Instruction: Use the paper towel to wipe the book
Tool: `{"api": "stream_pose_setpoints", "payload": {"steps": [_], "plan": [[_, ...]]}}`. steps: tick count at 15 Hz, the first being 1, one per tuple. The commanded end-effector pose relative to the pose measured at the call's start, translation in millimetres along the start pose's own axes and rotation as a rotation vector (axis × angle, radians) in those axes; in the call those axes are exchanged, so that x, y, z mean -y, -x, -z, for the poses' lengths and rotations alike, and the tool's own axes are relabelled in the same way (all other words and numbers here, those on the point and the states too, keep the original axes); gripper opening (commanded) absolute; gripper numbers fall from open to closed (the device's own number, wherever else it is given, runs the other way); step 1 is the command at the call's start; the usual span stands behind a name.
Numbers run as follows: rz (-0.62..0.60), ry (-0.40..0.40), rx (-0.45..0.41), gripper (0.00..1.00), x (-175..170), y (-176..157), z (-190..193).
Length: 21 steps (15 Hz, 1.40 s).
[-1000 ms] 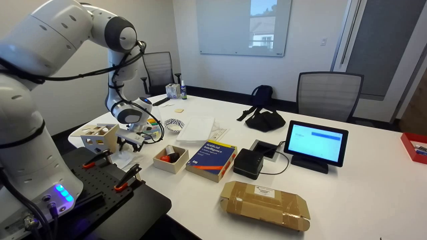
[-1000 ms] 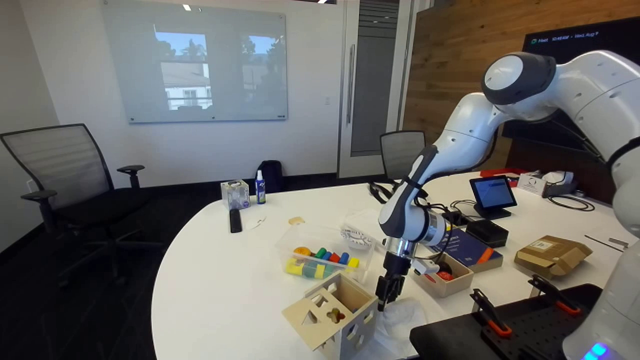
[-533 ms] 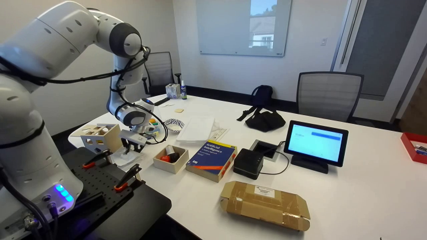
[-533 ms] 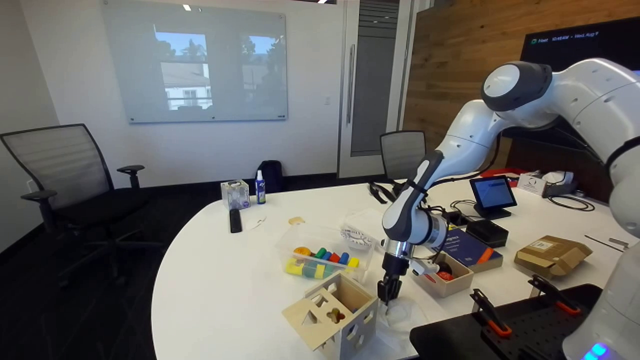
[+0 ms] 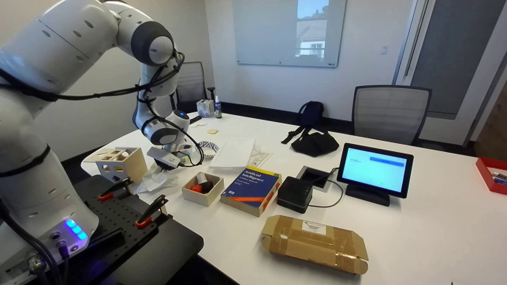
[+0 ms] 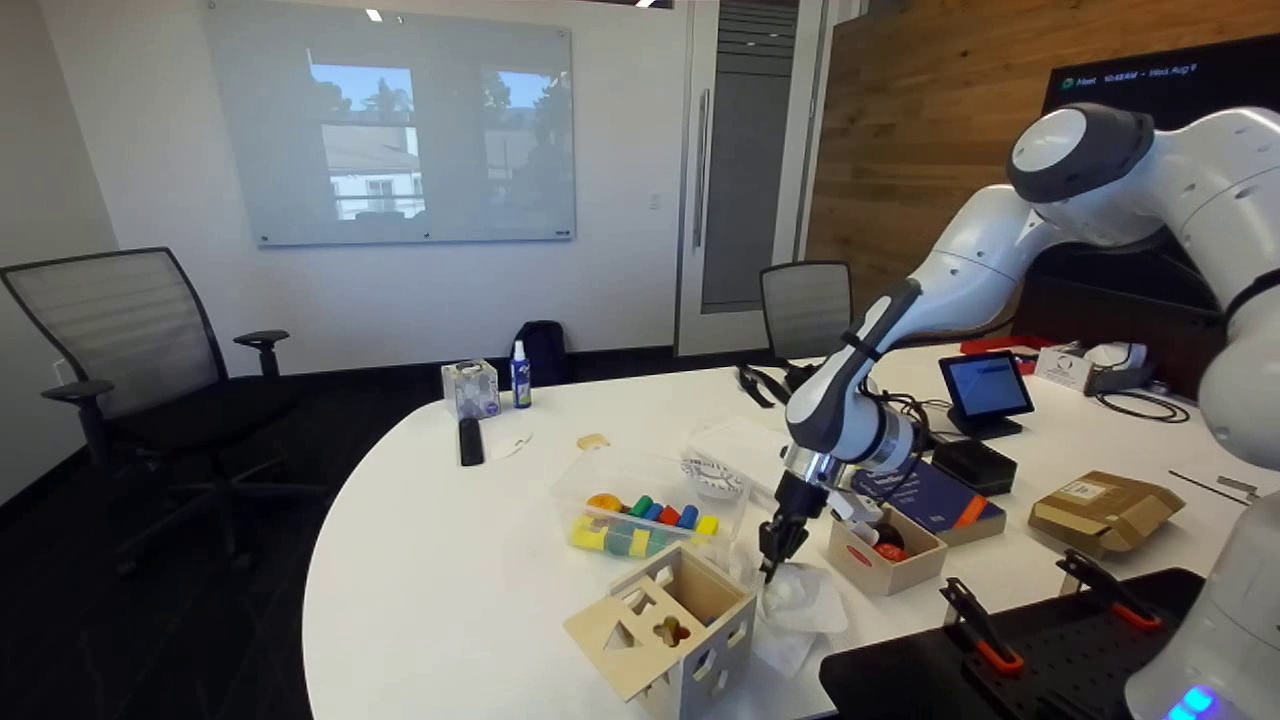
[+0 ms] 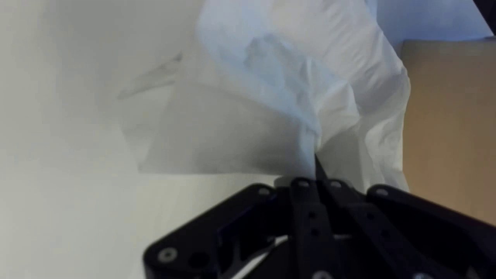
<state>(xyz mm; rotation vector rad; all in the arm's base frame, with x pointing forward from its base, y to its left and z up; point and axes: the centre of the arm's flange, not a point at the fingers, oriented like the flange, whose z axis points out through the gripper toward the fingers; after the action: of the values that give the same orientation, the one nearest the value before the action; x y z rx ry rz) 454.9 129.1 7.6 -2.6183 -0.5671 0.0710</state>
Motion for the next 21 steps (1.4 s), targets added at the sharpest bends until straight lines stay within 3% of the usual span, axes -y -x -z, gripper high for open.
{"api": "stream_pose_setpoints", "payload": {"steps": [1,5,12,16,21], "plan": [[-0.057,0.034,-0.083,0.00,7.5,21.5,51.8],[-0.123,0.093,-0.197,0.00,12.7,39.2,105.5],[-0.230,0.314,-0.534,0.00,28.9,53.4,219.9],[-0.302,0.468,-0.656,0.00,-6.4,52.1,255.3],[-0.487,0.681,-0.707,0.00,-97.3,77.8,312.1]]}}
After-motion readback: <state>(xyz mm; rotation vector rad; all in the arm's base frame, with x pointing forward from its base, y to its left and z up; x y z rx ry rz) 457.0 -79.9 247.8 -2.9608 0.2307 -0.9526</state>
